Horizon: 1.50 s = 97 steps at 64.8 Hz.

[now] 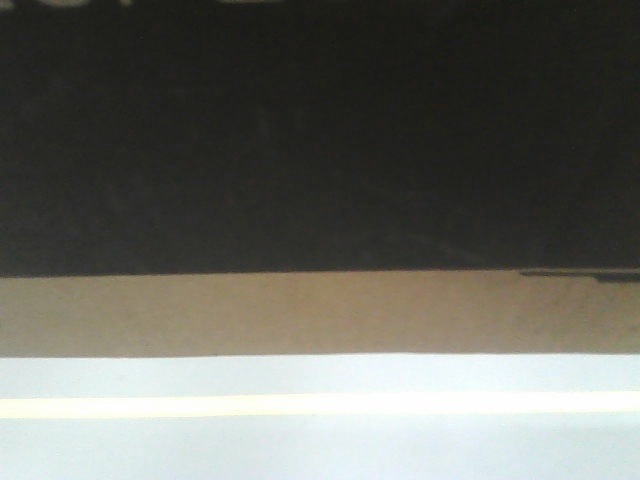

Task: Grab box from left shelf to table start
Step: 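Keep the box clamped in both grippers while the base drives across the floor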

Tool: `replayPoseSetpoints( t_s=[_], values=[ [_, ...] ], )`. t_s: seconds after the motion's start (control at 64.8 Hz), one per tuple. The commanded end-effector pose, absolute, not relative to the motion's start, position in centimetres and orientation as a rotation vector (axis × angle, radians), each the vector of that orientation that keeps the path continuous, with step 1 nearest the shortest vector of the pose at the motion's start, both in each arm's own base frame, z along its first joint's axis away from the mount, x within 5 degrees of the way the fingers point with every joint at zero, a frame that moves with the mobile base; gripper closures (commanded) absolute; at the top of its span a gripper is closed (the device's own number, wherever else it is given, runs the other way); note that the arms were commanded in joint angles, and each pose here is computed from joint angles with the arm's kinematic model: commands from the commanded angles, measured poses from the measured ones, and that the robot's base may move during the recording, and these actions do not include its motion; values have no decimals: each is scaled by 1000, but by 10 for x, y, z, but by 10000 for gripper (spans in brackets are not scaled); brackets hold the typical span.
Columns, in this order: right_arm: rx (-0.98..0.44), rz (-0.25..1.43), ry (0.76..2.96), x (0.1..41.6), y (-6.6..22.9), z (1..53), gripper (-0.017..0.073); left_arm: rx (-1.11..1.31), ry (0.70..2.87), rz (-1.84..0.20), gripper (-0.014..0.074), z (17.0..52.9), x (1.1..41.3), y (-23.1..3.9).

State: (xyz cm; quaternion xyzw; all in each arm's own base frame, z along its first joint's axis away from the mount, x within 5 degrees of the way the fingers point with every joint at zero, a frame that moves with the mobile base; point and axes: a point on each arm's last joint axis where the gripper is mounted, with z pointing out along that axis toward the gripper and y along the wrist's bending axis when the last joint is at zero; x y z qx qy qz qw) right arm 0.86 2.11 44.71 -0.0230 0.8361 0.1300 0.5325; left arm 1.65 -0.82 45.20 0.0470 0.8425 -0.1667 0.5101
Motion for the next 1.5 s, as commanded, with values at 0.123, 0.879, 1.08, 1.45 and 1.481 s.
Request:
replayPoseSetpoints(
  t_s=[0.123,0.879,1.08,1.45,1.481],
  values=[
    [-25,199,1871,15,13,461,504,96,1793,-547,697,480,11,-12],
    [-25,199,1871,15,13,461,504,96,1796,-546,697,479,11,-12],
    [-25,199,1871,15,13,461,504,96,1796,-546,697,479,11,-12],
    [-25,199,1871,15,13,461,504,96,1794,-544,697,479,11,-11],
    [-25,199,1871,15,13,461,504,96,1794,-544,697,479,11,-11]
  ],
)
